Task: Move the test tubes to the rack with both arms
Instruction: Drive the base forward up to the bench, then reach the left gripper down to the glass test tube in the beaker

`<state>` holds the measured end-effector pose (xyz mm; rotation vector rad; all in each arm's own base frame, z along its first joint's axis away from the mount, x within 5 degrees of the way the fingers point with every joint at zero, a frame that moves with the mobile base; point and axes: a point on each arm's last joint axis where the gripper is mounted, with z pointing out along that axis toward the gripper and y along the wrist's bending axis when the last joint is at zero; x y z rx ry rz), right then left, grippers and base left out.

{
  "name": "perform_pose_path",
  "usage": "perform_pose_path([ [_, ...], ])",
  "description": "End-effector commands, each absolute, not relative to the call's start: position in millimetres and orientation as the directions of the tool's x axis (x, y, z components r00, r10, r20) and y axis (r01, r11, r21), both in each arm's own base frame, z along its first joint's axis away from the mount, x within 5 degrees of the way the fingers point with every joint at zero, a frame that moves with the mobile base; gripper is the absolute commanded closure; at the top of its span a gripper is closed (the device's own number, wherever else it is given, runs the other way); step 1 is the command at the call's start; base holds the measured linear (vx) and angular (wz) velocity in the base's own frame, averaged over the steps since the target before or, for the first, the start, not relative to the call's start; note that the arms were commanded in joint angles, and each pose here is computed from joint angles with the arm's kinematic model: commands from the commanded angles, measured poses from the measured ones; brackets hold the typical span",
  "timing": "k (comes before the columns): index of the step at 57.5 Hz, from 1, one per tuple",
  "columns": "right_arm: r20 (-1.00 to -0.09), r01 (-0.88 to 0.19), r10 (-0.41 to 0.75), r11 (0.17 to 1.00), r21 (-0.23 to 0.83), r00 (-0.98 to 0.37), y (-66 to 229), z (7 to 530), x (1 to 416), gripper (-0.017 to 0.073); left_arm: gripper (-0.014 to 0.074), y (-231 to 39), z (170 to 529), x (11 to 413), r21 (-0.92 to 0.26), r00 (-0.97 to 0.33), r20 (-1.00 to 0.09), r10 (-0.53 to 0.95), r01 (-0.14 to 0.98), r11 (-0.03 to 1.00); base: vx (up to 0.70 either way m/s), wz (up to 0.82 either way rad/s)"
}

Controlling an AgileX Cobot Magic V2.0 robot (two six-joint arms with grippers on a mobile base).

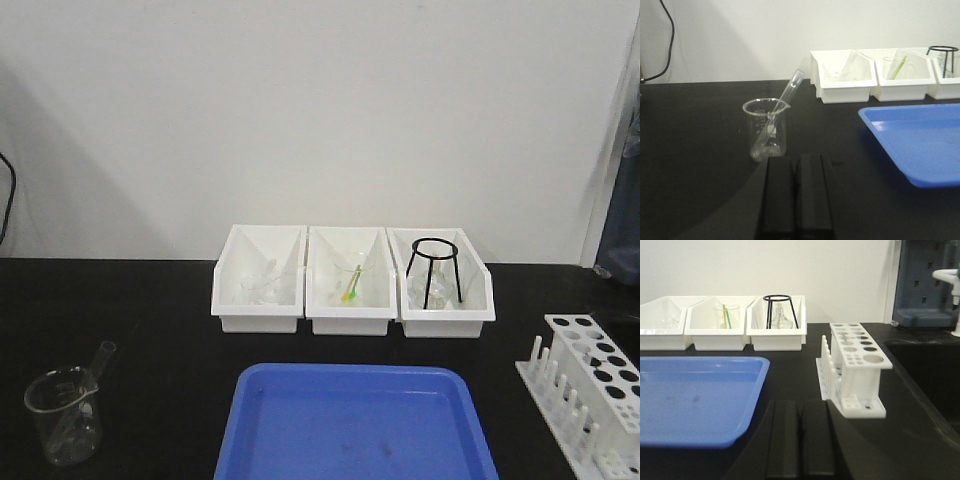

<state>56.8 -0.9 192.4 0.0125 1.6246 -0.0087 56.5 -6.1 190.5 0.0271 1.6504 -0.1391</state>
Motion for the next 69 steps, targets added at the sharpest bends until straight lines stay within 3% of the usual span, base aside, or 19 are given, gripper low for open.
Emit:
perform_pose_path([
  [1,-1.000,0.014,-0.011,1.000,-0.011,0.027,-0.9,196.9,56.7,0.0567,0.0608,-6.2,188.3,57.6,-0.082,-0.035,-0.996,-0.079,0.105,0.991,0.37,0.01],
  [31,-1.000,0.014,-0.011,1.000,-0.011,0.027,-0.9,196.9,56.7,0.0567,0.0608,-6.2,188.3,57.6,-0.082,-0.035,-0.996,-0.079,0.105,0.991,0.26,0.00],
  [69,-1.000,0.014,-0.011,1.000,-0.011,0.027,-0.9,196.9,56.7,0.0567,0.0608,-6.2,188.3,57.6,-0.082,-0.035,-0.996,-0.079,0.105,0.991,0.04,-0.01],
])
